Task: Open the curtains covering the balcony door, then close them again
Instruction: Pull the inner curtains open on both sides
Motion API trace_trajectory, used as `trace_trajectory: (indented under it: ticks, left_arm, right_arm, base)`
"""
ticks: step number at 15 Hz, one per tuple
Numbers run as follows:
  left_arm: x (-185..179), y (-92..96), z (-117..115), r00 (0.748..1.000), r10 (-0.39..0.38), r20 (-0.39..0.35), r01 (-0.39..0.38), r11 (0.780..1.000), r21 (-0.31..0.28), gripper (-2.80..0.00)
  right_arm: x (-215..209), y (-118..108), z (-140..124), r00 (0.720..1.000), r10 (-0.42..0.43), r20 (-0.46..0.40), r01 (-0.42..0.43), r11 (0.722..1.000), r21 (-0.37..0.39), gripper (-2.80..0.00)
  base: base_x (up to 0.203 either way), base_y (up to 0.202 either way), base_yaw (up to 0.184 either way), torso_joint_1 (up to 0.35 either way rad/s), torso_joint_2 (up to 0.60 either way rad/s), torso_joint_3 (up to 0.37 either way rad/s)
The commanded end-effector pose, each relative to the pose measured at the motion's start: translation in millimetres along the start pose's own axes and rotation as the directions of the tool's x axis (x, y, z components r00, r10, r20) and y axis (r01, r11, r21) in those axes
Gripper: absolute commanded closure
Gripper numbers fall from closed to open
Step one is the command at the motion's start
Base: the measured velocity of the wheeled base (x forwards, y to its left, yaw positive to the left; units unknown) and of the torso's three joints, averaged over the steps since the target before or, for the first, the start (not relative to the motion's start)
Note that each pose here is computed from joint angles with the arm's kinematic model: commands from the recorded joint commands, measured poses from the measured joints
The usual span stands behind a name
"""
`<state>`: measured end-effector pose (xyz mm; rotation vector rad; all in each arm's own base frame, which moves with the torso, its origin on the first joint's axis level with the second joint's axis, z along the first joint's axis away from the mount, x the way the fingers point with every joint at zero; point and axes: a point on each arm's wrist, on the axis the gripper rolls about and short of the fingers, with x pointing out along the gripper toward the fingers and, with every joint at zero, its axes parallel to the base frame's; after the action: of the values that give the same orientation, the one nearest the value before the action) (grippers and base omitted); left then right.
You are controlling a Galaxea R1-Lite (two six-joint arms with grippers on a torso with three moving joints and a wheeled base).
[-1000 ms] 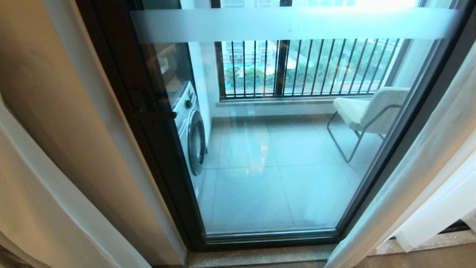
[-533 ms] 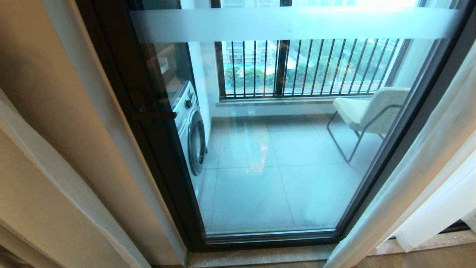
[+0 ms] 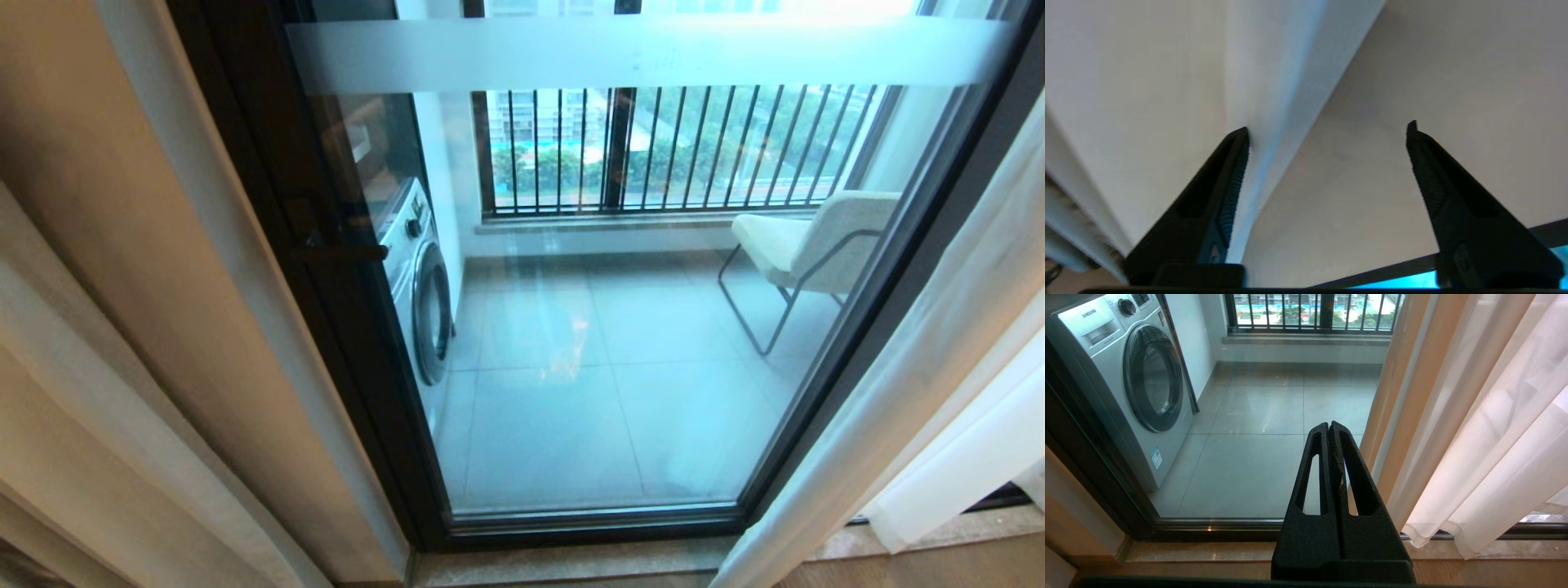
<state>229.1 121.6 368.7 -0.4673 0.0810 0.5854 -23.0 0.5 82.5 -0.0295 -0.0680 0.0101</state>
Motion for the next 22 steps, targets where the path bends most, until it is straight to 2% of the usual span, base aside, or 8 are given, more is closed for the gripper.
trace_trajectory:
  ticks: [1,7,11,12,16,18,20,22]
  left_arm:
    - [-18.0,3.9,-4.4,1.000,0.018,0.004,-0.018,1.000,0.006,-2.80]
    - [-68.0,23.4,-37.9,0.998,0.051,-0.044,-0.050,0.999,0.014,-2.80]
    - [-99.7,38.7,-73.9,0.993,0.053,-0.105,-0.051,0.998,0.028,-2.80]
    - [-106.8,42.3,-80.8,0.992,0.055,-0.111,-0.051,0.998,0.032,0.00]
    - [-126.2,53.8,-101.8,0.990,0.054,-0.131,-0.048,0.998,0.047,0.00]
    - [-135.5,61.9,-117.9,0.986,0.051,-0.156,-0.036,0.994,0.101,0.00]
    - [-149.2,70.2,-135.1,0.984,0.008,-0.179,0.027,0.981,0.194,0.00]
    - [-156.6,76.2,-151.0,0.975,-0.096,-0.201,0.146,0.956,0.254,0.00]
  right_arm:
    - [0.0,0.0,0.1,1.000,0.001,0.001,-0.001,1.000,0.000,0.00]
    - [0.0,0.0,0.1,1.000,0.001,0.001,-0.001,1.000,0.000,0.00]
    - [0.0,0.0,0.1,1.000,0.001,0.001,-0.001,1.000,0.000,0.00]
    - [0.0,0.0,0.1,1.000,0.001,0.001,-0.001,1.000,0.000,0.00]
    - [0.0,0.0,0.1,1.000,0.001,0.001,-0.001,1.000,0.000,0.00]
    - [0.0,0.0,0.1,1.000,0.001,0.001,-0.001,1.000,0.000,0.00]
    - [0.0,0.0,0.1,1.000,0.001,0.001,-0.001,1.000,0.000,0.00]
    - [0.0,0.0,0.1,1.000,0.001,0.001,-0.001,1.000,0.000,0.00]
  base:
    - [0.000,0.000,0.000,0.000,0.00,0.000]
    - [0.000,0.000,0.000,0.000,0.00,0.000]
    - [0.000,0.000,0.000,0.000,0.00,0.000]
    - [0.000,0.000,0.000,0.000,0.00,0.000]
    - [0.000,0.000,0.000,0.000,0.00,0.000]
    - [0.000,0.000,0.000,0.000,0.00,0.000]
    - [0.000,0.000,0.000,0.000,0.00,0.000]
    - [0.000,0.000,0.000,0.000,0.00,0.000]
